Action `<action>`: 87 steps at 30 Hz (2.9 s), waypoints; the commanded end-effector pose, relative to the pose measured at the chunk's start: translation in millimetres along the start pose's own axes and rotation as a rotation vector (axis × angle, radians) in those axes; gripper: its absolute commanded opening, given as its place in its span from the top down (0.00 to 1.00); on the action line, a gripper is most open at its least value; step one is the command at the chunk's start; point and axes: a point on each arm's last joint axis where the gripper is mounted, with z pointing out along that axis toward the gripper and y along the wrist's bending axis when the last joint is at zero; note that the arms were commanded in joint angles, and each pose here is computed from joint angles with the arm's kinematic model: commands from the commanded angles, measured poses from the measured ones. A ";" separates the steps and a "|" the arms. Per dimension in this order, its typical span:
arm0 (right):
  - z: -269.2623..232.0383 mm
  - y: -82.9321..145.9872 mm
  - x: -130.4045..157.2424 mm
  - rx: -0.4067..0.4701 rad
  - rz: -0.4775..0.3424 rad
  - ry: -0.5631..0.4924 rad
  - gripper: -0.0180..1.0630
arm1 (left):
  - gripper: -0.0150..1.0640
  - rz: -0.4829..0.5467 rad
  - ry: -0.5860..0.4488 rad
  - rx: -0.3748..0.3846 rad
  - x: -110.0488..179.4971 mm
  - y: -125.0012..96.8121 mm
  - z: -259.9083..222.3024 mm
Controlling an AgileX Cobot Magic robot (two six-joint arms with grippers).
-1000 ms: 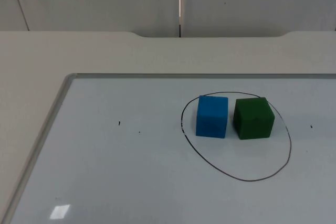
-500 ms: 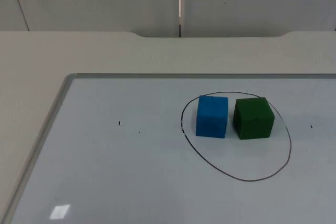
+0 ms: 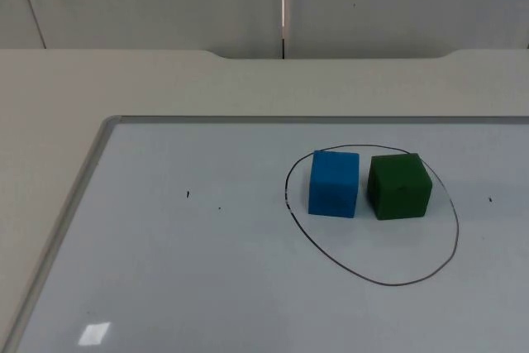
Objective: Push the two cubes into the marked area.
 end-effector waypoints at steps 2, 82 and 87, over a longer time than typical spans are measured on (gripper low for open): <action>-0.1 -0.4 0.6 0.008 -0.006 -0.003 0.98 | 0.01 0.002 -0.007 -0.007 0.6 0.5 0.9; -0.1 0.8 0.3 -0.006 0.006 -0.006 0.02 | 0.01 -0.051 -0.010 -0.105 0.4 0.0 1.4; -0.1 0.8 0.3 -0.006 0.006 -0.006 0.02 | 0.01 -0.051 -0.010 -0.105 0.4 0.0 1.4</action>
